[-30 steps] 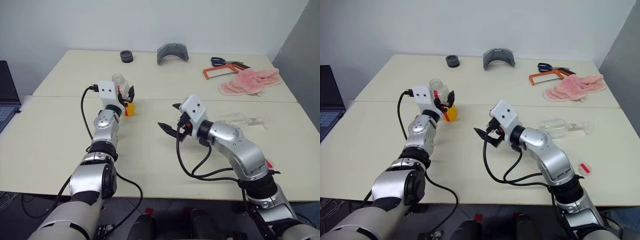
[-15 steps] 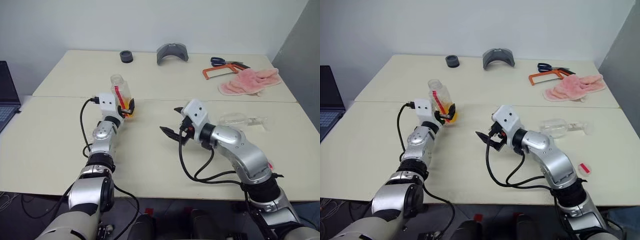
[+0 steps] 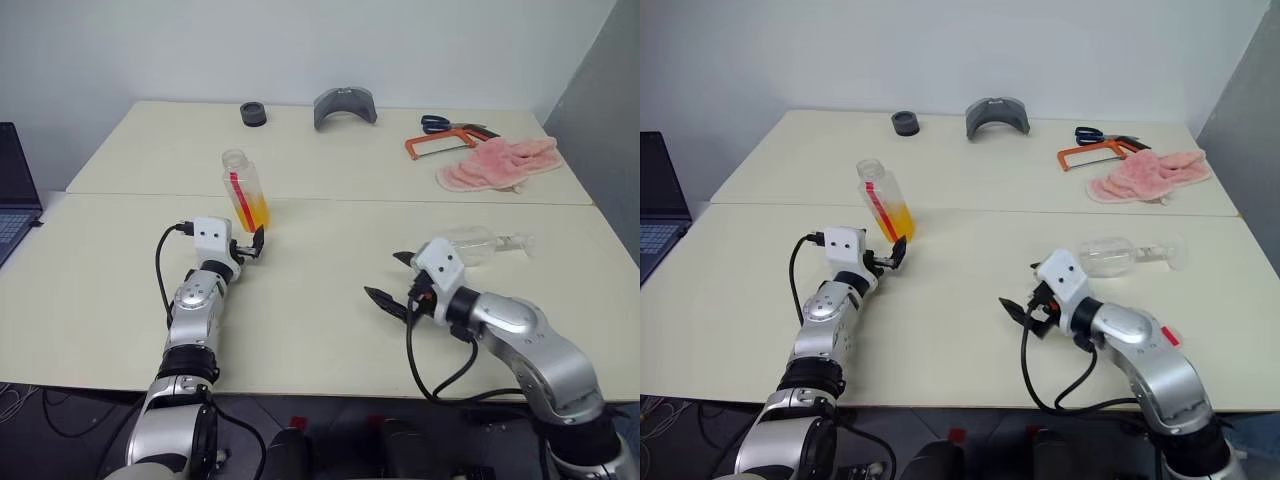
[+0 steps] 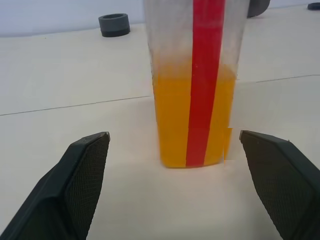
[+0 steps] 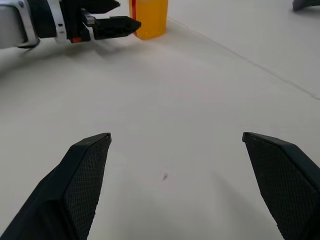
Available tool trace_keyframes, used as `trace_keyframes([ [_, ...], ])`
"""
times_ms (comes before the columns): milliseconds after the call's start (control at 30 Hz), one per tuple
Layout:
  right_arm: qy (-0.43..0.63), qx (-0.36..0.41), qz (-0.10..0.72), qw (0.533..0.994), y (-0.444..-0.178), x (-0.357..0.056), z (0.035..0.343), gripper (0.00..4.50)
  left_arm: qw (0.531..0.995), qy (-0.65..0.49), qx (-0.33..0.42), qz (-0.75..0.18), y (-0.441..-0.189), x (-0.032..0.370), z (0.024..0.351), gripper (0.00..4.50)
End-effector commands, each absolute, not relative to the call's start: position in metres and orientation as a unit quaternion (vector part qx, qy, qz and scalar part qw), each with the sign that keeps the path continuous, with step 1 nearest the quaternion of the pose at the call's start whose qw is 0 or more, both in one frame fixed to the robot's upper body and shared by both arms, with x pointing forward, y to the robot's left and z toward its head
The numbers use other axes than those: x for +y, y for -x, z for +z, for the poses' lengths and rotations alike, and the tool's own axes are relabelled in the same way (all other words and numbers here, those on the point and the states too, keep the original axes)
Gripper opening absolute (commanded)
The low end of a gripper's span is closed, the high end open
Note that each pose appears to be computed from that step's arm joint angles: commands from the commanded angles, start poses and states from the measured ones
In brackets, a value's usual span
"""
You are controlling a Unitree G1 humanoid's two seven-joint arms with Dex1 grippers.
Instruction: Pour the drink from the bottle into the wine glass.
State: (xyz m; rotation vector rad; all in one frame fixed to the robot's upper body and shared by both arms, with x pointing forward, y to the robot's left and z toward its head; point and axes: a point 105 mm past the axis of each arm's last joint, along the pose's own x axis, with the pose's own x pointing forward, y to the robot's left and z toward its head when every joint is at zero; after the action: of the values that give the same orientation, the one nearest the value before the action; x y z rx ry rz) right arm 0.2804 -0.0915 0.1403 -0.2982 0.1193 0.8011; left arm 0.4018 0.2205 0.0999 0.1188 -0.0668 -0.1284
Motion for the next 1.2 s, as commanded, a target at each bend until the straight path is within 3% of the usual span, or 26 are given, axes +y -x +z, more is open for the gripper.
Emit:
trace_keyframes([
  [33, 0.176, 0.009, 0.38, 0.908, -0.267, -0.101, 0.161, 4.5, 0.989, -0.079, -0.065, -0.11, -0.389, 0.204, 0.112, 4.47],
  [233, 0.212, -0.013, 0.345, 0.914, -0.25, -0.126, 0.17, 4.5, 0.974, -0.054, -0.045, -0.214, -0.366, 0.165, 0.099, 4.47],
  [533, 0.393, 0.062, 0.183, 0.899, -0.25, -0.231, 0.156, 4.5, 0.901, -0.062, -0.028, -0.428, -0.354, 0.097, 0.106, 4.47],
  [700, 0.483, 0.085, 0.131, 0.862, -0.266, -0.273, 0.154, 4.5, 0.838, -0.091, -0.043, -0.536, -0.353, 0.07, 0.126, 4.47],
  [1000, 0.615, 0.079, 0.129, 0.774, -0.311, -0.284, 0.13, 4.5, 0.722, -0.142, -0.047, -0.675, -0.325, 0.046, 0.132, 4.47],
  [1200, 0.666, 0.051, 0.101, 0.738, -0.337, -0.287, 0.133, 4.5, 0.723, -0.151, -0.057, -0.672, -0.328, 0.045, 0.133, 4.47],
])
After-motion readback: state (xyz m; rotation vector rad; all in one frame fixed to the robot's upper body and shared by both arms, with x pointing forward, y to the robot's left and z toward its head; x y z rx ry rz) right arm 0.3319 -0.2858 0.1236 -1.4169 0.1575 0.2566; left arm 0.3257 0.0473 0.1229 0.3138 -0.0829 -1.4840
